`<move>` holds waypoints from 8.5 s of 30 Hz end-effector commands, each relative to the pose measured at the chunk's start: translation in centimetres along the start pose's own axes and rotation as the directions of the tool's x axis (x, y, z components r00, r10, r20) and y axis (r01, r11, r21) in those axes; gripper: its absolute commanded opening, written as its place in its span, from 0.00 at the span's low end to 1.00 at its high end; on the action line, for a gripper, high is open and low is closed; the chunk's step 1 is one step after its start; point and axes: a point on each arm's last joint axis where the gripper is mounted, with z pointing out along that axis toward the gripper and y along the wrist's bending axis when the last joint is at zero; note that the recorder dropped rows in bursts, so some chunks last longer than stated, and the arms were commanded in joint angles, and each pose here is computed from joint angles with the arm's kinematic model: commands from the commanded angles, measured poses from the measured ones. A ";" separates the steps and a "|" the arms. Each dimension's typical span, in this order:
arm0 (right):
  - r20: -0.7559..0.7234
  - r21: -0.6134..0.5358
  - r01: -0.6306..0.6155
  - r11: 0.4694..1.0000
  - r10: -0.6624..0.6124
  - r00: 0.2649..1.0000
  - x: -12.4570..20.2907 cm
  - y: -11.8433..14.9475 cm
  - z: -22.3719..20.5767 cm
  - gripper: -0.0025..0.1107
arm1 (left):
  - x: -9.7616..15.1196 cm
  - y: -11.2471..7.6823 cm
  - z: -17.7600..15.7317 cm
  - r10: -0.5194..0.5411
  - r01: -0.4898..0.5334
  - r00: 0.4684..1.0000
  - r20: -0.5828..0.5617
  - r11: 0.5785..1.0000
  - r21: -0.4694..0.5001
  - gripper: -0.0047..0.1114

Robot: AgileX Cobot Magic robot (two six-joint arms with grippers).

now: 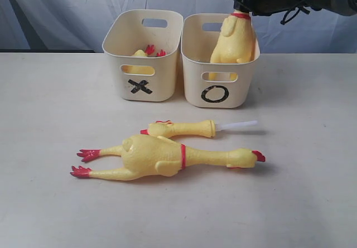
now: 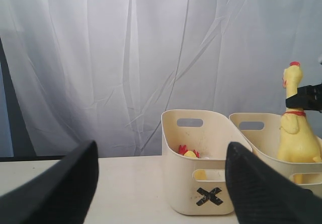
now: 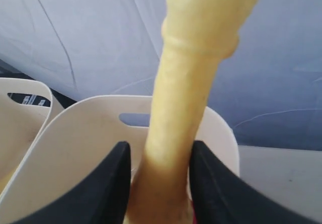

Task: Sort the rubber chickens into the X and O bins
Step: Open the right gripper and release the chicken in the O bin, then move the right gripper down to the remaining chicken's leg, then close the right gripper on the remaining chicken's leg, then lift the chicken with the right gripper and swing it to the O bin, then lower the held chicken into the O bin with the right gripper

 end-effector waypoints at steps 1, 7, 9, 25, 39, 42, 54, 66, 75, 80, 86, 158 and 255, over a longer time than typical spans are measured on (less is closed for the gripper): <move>0.010 0.008 0.025 1.000 -0.025 1.000 -0.3 -0.2 -0.2 0.35 | 0.1 0.0 -0.1 -0.001 0.001 1.000 0.000 1.000 -0.002 0.61; 0.007 0.007 0.025 1.000 -0.025 1.000 -0.3 -0.1 -0.2 0.48 | 0.1 0.0 -0.1 -0.001 0.001 1.000 0.000 1.000 -0.002 0.61; 0.007 0.007 0.025 1.000 -0.025 1.000 -0.3 -0.1 -0.2 0.48 | 0.1 0.0 -0.1 -0.001 0.001 1.000 0.000 1.000 -0.002 0.61; -0.098 -0.088 0.052 0.995 -0.061 0.993 -2.1 2.0 -4.1 0.48 | 0.1 0.0 -0.1 -0.001 0.001 1.000 0.000 1.000 -0.002 0.61; -0.238 -0.256 0.151 0.955 -0.213 0.948 -4.3 5.4 -11.8 0.48 | 0.1 0.0 -0.1 -0.001 0.001 1.000 0.000 1.000 0.000 0.61; -0.245 -0.307 0.201 0.930 -0.281 0.928 -4.6 6.4 -13.4 0.48 | 0.1 0.0 -0.1 -0.001 0.001 1.000 0.000 1.000 0.000 0.61; -0.202 -0.571 0.442 0.692 -0.640 0.742 -2.0 11.5 -16.7 0.44 | 0.1 0.0 -0.1 -0.001 0.001 1.000 0.000 1.000 0.000 0.61; -0.269 -0.681 0.538 0.497 -0.853 0.447 5.6 12.9 -15.6 0.44 | 0.1 0.1 -0.1 0.004 -0.004 1.000 -0.001 1.000 -0.011 0.61; -0.210 -0.761 0.549 0.346 -0.932 0.296 11.0 12.1 -15.5 0.44 | 0.1 0.3 -0.1 0.022 -0.022 1.000 -0.003 0.999 -0.029 0.61; -0.181 -0.795 0.542 0.272 -0.960 0.216 14.7 12.0 -15.2 0.44 | 0.1 0.4 -0.1 0.022 -0.022 1.000 -0.005 0.999 -0.045 0.61; -0.132 -0.776 0.609 0.164 -0.986 0.096 17.7 12.3 -14.7 0.44 | 0.1 0.4 -0.1 0.024 -0.024 1.000 -0.005 0.999 -0.045 0.61; -0.093 -0.738 0.552 0.388 -0.869 0.486 16.5 15.9 -17.5 0.01 | 0.1 0.4 -0.1 0.024 -0.024 1.000 -0.005 0.999 -0.045 0.61; -0.555 -0.359 -0.745 0.562 0.514 0.654 10.1 7.0 -9.9 0.01 | 0.1 0.5 -0.1 0.024 -0.024 1.000 -0.005 0.998 -0.049 0.61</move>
